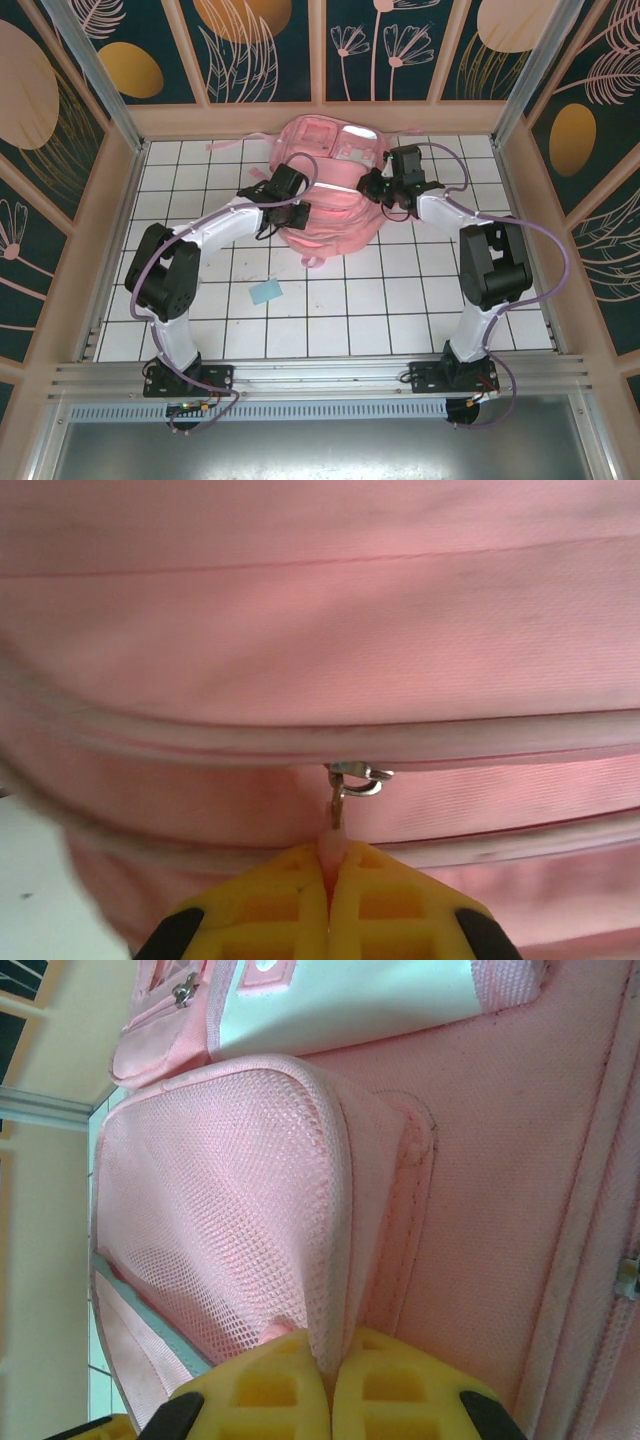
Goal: Pack the student bag
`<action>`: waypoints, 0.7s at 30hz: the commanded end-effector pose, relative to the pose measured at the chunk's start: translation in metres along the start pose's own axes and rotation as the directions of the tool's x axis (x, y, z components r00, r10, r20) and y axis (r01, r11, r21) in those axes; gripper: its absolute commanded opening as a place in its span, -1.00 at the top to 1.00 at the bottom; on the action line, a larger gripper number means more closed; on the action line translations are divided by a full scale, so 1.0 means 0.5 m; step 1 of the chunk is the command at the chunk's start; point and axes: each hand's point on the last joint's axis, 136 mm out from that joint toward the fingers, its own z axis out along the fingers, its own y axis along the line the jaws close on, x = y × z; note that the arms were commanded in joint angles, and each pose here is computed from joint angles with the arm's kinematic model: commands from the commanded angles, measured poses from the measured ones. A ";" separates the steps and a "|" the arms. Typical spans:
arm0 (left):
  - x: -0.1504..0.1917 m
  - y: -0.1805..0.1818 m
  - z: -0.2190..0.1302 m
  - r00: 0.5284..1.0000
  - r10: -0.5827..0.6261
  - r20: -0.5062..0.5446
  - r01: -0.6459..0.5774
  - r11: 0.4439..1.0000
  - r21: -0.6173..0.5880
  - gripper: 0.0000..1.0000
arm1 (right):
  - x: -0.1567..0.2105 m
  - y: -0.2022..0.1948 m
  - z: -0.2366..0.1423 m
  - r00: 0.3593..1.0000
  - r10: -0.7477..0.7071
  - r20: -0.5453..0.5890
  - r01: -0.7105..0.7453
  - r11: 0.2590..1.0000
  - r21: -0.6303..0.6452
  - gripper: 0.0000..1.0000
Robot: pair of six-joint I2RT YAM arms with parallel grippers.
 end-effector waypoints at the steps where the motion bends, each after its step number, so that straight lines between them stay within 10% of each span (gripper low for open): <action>1: 0.029 0.048 -0.012 0.997 0.034 -0.063 -0.039 0.995 -0.086 1.00 | -0.087 0.003 -0.063 0.988 -0.057 0.144 0.055 0.998 0.015 1.00; 6: 0.056 -0.119 -0.066 0.994 0.069 -0.085 -0.036 0.940 0.339 1.00 | -0.137 -0.025 -0.065 0.980 -0.082 0.184 0.075 0.996 0.045 1.00; 13: 0.060 -0.301 -0.130 0.987 0.143 -0.074 -0.079 0.831 0.551 1.00 | -0.198 -0.008 -0.008 0.975 -0.142 0.172 0.140 0.990 0.028 1.00; 21: -0.069 -0.387 -0.119 0.997 0.069 0.018 -0.064 0.772 0.633 1.00 | -0.221 0.002 -0.027 0.971 -0.134 0.199 0.125 0.991 0.055 -0.01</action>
